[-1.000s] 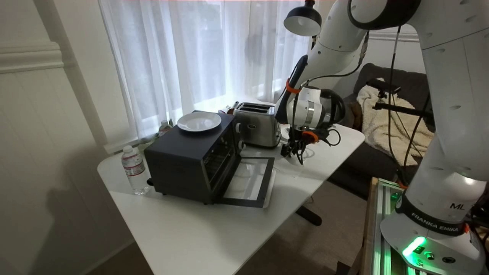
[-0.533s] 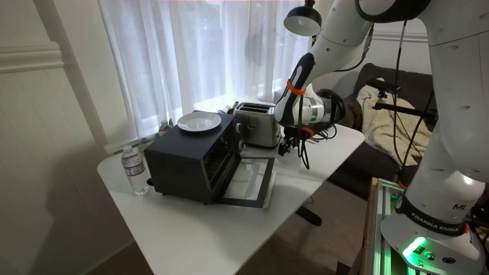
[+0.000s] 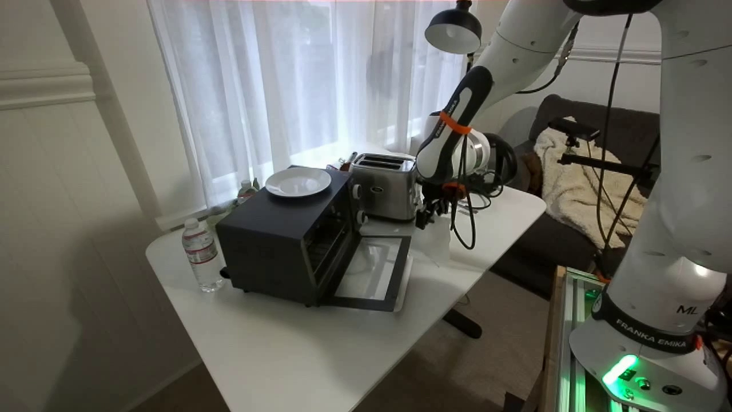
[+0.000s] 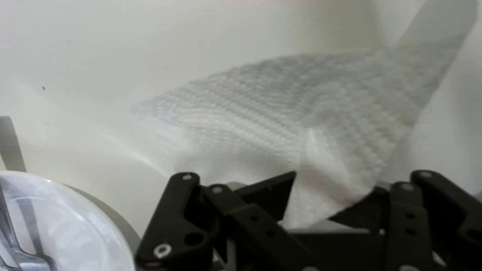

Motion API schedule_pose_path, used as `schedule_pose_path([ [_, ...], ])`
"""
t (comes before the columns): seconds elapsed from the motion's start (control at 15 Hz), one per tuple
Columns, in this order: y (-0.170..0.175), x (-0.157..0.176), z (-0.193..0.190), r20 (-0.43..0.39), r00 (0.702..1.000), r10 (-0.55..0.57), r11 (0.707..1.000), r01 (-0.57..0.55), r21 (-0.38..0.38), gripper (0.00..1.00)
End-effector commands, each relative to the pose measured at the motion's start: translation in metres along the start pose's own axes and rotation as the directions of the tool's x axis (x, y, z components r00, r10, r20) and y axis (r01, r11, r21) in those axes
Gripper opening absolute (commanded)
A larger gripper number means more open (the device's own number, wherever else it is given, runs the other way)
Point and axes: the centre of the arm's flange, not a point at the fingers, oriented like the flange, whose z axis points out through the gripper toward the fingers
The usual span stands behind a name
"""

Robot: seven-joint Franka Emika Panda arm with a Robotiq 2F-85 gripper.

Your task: Remove the plate from the oven the use the paper towel to wipe it

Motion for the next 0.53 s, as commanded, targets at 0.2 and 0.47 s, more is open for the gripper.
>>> schedule_pose_path([
  [0.2, -0.029, -0.018, -0.100, -0.010, 1.000, -0.020, 0.993, 0.021, 0.119, 0.00],
  [0.47, -0.040, -0.015, -0.189, -0.142, 0.989, -0.049, 0.988, 0.069, 0.137, 0.00],
])
